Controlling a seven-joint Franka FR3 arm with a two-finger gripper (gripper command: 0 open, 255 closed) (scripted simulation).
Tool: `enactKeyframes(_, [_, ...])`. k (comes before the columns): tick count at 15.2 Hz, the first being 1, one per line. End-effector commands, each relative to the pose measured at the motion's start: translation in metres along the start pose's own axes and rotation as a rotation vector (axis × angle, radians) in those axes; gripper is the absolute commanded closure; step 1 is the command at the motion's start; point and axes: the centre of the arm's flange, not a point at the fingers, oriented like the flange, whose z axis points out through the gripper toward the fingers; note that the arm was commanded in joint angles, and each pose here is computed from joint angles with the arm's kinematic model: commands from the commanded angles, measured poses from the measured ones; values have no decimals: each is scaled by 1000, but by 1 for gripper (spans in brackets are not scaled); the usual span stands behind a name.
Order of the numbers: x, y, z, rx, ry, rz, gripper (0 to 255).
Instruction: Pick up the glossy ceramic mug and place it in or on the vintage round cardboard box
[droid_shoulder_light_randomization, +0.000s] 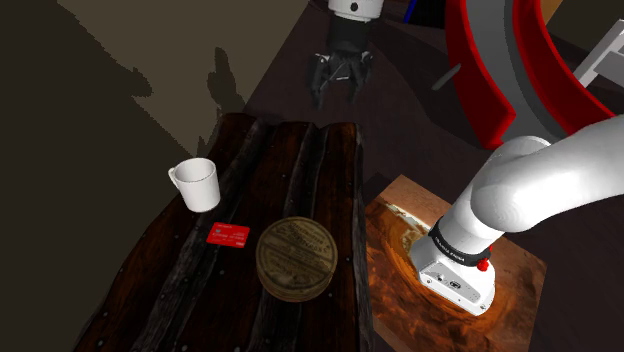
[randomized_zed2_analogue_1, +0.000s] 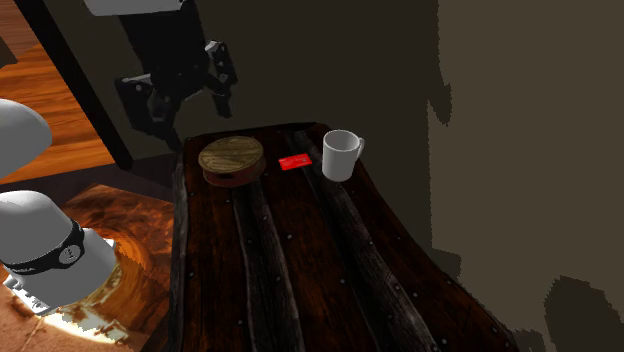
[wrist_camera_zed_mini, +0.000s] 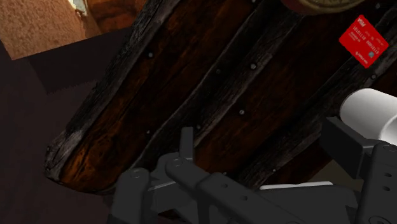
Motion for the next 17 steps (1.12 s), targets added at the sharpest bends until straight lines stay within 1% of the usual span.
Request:
enactKeyframes(1, [11, -23, 12, 1, -7, 13, 0])
enactKeyframes(17, [94, -188, 119, 1, -59, 113, 0])
